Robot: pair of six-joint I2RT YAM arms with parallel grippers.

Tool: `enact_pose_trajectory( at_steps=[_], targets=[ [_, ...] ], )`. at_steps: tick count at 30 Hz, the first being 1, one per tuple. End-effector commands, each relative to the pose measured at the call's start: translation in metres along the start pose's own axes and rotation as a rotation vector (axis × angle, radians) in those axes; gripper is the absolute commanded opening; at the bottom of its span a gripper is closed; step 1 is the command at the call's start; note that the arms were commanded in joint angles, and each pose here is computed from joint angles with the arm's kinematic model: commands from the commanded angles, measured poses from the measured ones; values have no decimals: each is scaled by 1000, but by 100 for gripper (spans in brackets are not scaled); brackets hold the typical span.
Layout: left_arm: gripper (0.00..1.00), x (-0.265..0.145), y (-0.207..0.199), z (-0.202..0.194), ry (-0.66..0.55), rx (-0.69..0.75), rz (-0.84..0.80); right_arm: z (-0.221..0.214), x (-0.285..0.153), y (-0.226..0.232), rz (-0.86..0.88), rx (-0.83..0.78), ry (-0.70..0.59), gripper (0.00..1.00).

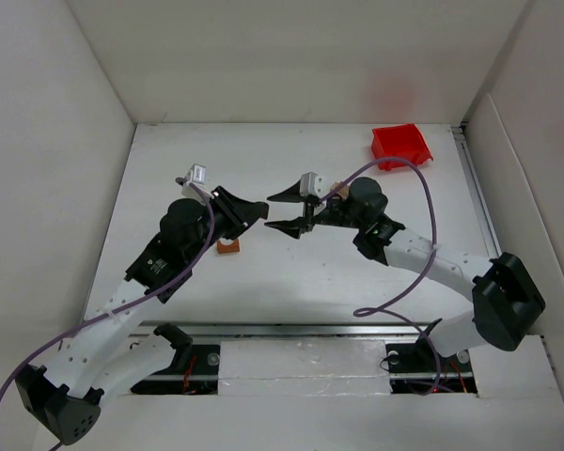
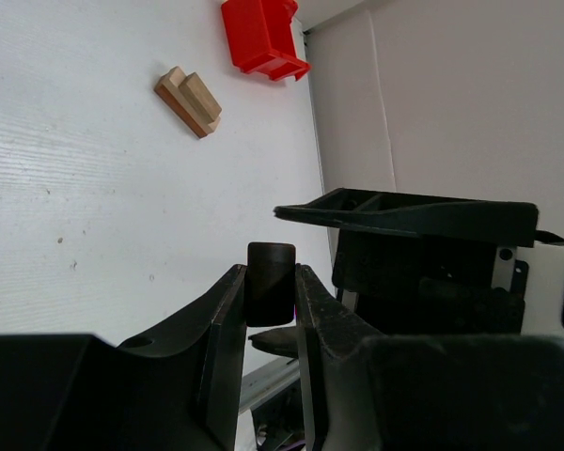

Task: Build the wood block tower

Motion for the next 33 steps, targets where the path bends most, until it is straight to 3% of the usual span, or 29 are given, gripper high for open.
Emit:
enact_pose_trajectory(
  at_steps=[1,13,28,33],
  targets=[
    [0,-11,-23,15,-56,13,-91,15,9,-4,8,5,-55,62],
    [0,-9,-18,13,-55,23,-70,19,13,-1,10,20,-108,57],
    [0,-8,-16,12,-54,26,-66,21,16,-3,15,30,-116,39],
    [0,-6,-13,10,-46,23,-57,26,15,-3,12,30,-125,45]
  ],
)
Point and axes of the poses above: each gripper's point midway between its finger pads, its own x axis out along the fingers, its own y axis along the line the jaws close on, z = x × y, the point moved 9 cm from there along -x, back along the fingers, and after that the axes turned 4 degrees about x, right-handed, at the moved point
